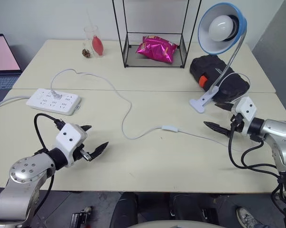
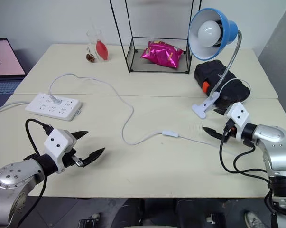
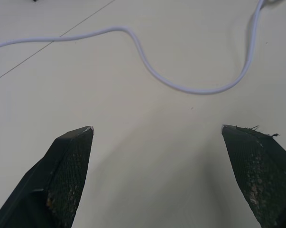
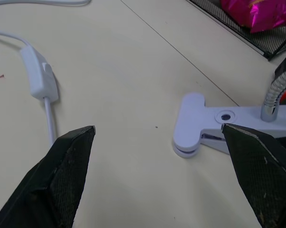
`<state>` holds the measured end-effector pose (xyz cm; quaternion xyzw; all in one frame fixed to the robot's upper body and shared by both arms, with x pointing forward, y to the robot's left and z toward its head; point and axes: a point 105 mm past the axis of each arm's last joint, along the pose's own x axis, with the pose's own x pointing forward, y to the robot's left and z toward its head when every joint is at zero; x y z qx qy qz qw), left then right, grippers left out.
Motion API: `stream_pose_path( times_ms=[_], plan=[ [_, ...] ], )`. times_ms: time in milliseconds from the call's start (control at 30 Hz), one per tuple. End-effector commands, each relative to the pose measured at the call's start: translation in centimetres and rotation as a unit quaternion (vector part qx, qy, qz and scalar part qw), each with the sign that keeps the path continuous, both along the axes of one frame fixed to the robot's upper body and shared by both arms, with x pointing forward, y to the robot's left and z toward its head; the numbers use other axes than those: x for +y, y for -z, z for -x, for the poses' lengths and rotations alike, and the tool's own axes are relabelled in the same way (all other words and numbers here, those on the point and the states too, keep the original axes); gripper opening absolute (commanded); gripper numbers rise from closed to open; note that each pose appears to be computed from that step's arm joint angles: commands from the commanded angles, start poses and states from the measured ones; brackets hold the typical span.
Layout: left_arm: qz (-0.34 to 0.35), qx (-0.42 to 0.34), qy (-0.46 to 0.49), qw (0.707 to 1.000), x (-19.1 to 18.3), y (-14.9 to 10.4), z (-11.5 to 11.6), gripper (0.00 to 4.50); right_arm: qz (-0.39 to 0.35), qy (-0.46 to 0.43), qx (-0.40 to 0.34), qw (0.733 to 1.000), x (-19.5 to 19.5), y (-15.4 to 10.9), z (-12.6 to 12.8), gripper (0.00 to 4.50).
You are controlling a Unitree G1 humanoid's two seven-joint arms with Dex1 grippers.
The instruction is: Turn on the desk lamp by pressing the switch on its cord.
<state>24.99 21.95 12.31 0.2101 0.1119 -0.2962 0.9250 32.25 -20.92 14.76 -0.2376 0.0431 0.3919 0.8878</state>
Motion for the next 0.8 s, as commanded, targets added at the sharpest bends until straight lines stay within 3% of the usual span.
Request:
stream_pose_path(
  times_ms=[33,567,800],
  plan=[
    [-0.001,-0.023,0.016,1.000,0.0,-1.1,0.1,4.50,-0.006,-0.004,-0.015,1.000,0.5,-0.9,0.4,4.48],
    [-0.036,-0.073,0.032,0.996,0.3,-3.1,-1.2,4.50,-0.022,-0.035,-0.003,0.999,2.1,-1.1,1.6,4.48],
    [-0.022,-0.084,0.096,0.992,-2.1,-4.2,-1.8,4.50,-0.009,-0.038,-0.002,0.999,2.1,-0.9,2.5,4.48]
  ],
)
